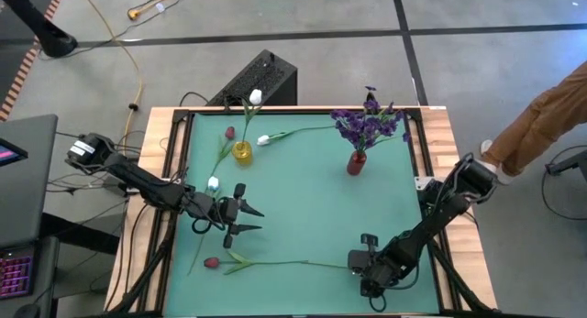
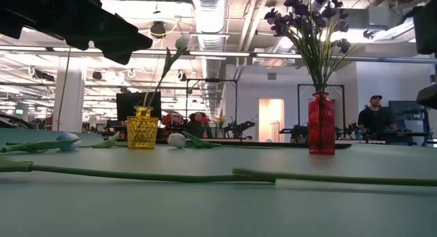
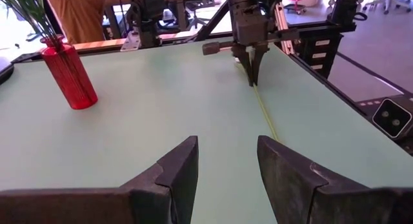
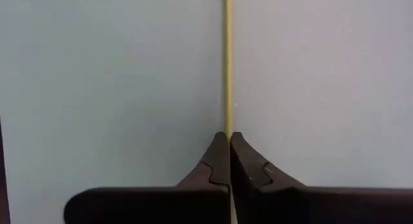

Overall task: Sort flowers into vase by color
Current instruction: Put the bottom right white flower into the yellow vase

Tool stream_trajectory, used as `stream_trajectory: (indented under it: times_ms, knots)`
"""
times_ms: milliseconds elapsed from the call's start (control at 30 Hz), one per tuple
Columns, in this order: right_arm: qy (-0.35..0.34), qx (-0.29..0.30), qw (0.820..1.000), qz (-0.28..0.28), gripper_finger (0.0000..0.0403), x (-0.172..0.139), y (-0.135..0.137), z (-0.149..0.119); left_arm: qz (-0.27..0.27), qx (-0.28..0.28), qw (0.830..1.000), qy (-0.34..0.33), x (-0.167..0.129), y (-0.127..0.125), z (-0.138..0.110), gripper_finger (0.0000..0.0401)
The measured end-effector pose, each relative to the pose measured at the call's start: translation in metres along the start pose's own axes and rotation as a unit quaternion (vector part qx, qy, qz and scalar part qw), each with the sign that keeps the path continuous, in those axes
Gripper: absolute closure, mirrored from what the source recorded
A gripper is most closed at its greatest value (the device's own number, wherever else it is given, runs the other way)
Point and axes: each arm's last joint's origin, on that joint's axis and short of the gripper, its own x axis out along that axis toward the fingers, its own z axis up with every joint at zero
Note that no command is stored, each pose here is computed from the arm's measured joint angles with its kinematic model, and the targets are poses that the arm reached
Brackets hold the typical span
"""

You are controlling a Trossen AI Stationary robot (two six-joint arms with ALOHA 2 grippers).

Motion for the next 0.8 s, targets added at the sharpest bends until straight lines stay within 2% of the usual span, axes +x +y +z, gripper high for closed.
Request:
stream_trajectory:
  times_ms: [167, 400, 500, 600, 700, 800]
  knots:
    - [0.019, -0.002, 1.000, 0.002, 0.0369, -0.016, -0.005, -0.002, 0.000, -0.006, 1.000, 0.000, 0.000, 0.000, 0.000, 0.0252]
    - [-0.011, -0.017, 1.000, -0.013, 0.0383, -0.035, -0.012, 0.003, 0.001, -0.017, 1.000, 0.000, 0.000, 0.000, 0.000, 0.0252]
    - [-0.048, -0.062, 0.996, -0.034, 0.0377, -0.038, -0.013, 0.008, 0.001, -0.030, 1.000, -0.002, 0.000, 0.000, 0.000, 0.0252]
    - [-0.070, -0.122, 0.988, -0.066, 0.0375, -0.037, -0.019, 0.016, 0.009, -0.072, 0.997, -0.005, 0.001, 0.004, 0.001, 0.0252]
    - [-0.087, -0.186, 0.973, -0.108, 0.0379, -0.036, -0.028, 0.026, 0.019, -0.122, 0.992, -0.001, 0.003, 0.010, 0.003, 0.0252]
    - [-0.096, -0.252, 0.951, -0.148, 0.0380, -0.034, -0.038, 0.038, 0.005, -0.168, 0.986, 0.003, 0.006, 0.016, 0.008, 0.0252]
